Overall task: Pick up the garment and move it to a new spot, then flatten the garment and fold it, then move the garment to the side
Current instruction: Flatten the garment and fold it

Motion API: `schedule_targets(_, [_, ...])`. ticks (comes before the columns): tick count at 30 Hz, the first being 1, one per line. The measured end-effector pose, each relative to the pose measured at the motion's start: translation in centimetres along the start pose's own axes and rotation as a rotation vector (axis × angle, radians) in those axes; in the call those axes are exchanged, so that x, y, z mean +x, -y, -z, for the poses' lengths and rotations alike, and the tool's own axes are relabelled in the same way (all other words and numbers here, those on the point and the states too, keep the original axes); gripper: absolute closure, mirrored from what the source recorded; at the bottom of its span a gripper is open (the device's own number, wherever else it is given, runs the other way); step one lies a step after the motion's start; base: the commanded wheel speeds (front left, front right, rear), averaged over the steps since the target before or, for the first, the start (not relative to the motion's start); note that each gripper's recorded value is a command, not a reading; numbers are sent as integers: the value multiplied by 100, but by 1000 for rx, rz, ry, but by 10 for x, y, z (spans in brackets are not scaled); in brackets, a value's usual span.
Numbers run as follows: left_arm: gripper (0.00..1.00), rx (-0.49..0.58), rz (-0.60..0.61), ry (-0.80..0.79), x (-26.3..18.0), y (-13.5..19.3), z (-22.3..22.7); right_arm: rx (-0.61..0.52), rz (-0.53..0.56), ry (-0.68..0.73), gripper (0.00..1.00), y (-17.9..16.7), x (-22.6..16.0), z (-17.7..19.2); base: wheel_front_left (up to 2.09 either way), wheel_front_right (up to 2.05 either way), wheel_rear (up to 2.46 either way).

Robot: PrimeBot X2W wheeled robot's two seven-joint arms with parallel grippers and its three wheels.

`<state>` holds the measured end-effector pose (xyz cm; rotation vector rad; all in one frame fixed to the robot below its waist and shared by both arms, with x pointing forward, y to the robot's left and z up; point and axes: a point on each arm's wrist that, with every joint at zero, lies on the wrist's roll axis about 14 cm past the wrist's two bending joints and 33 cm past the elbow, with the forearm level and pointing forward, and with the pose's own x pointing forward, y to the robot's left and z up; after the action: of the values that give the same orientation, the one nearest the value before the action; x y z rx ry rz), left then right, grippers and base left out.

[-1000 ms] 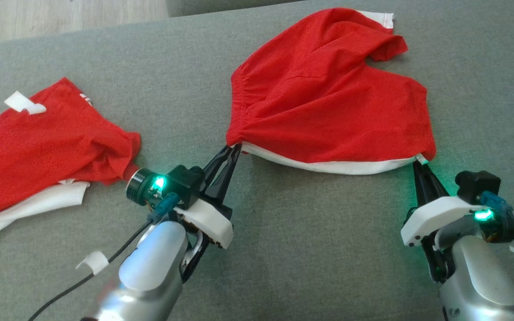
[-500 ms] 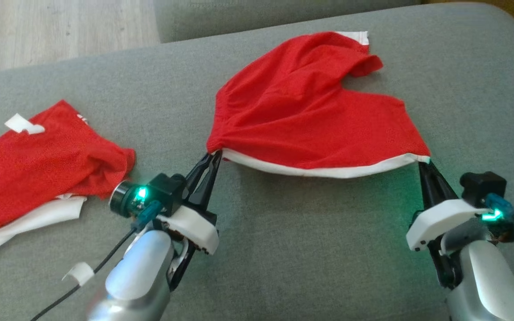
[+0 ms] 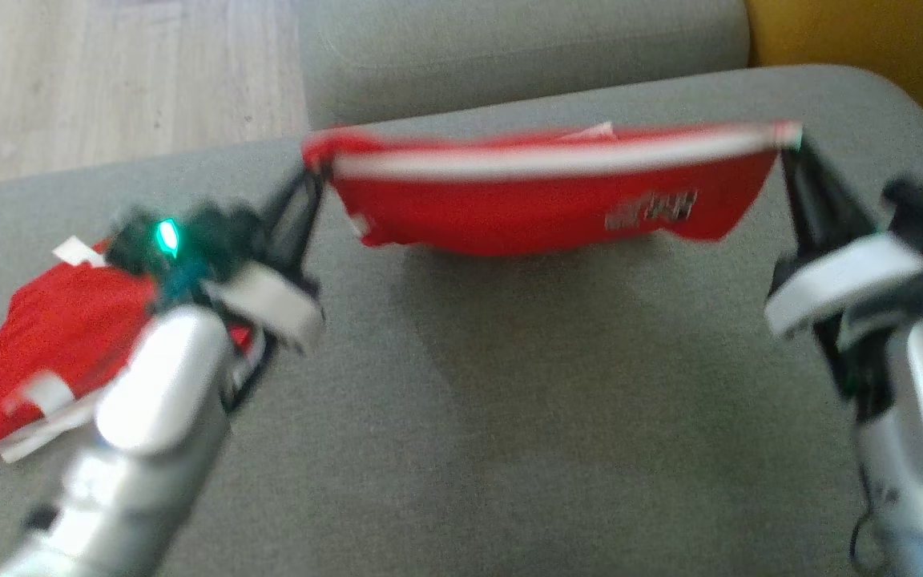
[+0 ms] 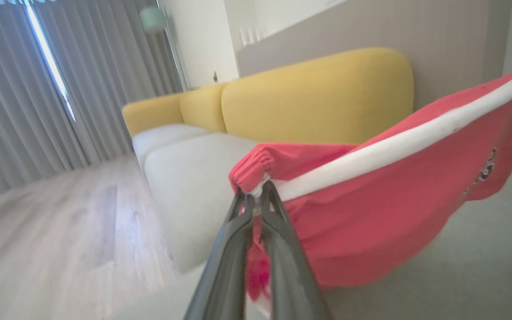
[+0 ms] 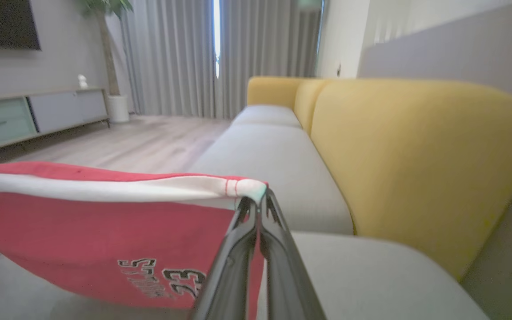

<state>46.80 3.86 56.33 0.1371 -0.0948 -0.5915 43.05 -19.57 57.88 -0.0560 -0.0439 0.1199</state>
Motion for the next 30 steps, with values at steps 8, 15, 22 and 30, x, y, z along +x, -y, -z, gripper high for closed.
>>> schedule_targets(8, [100, 127, -19, 228, 16, -27, -134, -72, -54, 331, 100, -5, 18, -129, 0, 0, 0])
schedule_targets(15, [100, 117, -25, 264, 2, -31, -156, -74, -88, 385, 100, -12, 8, -150, 0, 0, 0])
schedule_targets(22, [100, 19, 6, 217, -18, -8, -130, -75, -85, 317, 100, -9, -6, -132, 0, 0, 0])
schedule_targets(30, [100, 13, 0, 217, -12, -13, -139, -81, -65, 230, 100, -1, 3, -118, 0, 0, 0])
